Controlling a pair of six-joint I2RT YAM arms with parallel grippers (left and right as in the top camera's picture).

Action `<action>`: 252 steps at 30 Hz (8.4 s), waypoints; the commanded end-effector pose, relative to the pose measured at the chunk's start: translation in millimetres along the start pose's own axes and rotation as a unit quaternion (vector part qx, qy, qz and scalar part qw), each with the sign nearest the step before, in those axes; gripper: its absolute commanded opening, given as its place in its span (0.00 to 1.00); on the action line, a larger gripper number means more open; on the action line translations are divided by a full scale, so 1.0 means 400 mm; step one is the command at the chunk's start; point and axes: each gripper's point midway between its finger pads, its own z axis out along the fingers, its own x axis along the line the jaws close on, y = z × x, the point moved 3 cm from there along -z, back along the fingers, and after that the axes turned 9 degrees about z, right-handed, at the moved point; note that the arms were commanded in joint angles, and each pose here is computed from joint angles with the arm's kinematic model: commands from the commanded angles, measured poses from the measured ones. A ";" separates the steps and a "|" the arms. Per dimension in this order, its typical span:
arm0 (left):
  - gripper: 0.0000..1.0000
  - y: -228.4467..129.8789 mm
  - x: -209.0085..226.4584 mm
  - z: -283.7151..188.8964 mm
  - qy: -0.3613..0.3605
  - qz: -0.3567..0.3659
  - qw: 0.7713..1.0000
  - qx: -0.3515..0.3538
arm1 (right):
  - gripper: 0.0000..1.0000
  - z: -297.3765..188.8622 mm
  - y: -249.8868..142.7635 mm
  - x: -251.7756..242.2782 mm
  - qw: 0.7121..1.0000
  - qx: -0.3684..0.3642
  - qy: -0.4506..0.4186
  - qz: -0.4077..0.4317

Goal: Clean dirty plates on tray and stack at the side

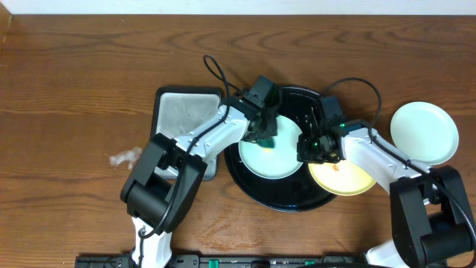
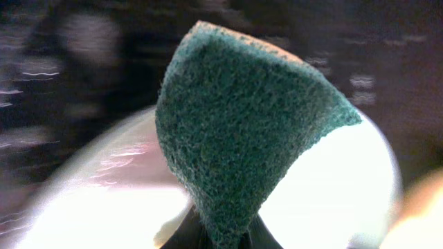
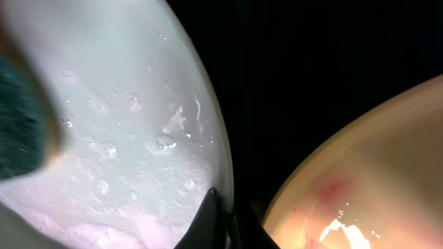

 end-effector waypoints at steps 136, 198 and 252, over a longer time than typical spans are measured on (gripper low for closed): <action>0.82 -0.061 0.352 -0.610 0.135 -0.062 0.980 -0.134 | 0.01 -0.600 -0.093 0.245 0.729 -0.472 -0.308 -0.388; 0.82 -0.061 0.352 -0.610 0.135 -0.062 0.980 -0.134 | 0.01 -0.651 0.142 -0.263 0.934 -0.335 0.015 0.124; 0.82 -0.061 0.352 -0.609 0.135 -0.062 0.980 -0.134 | 0.28 -0.209 -0.007 -0.428 0.965 -0.089 -0.163 0.184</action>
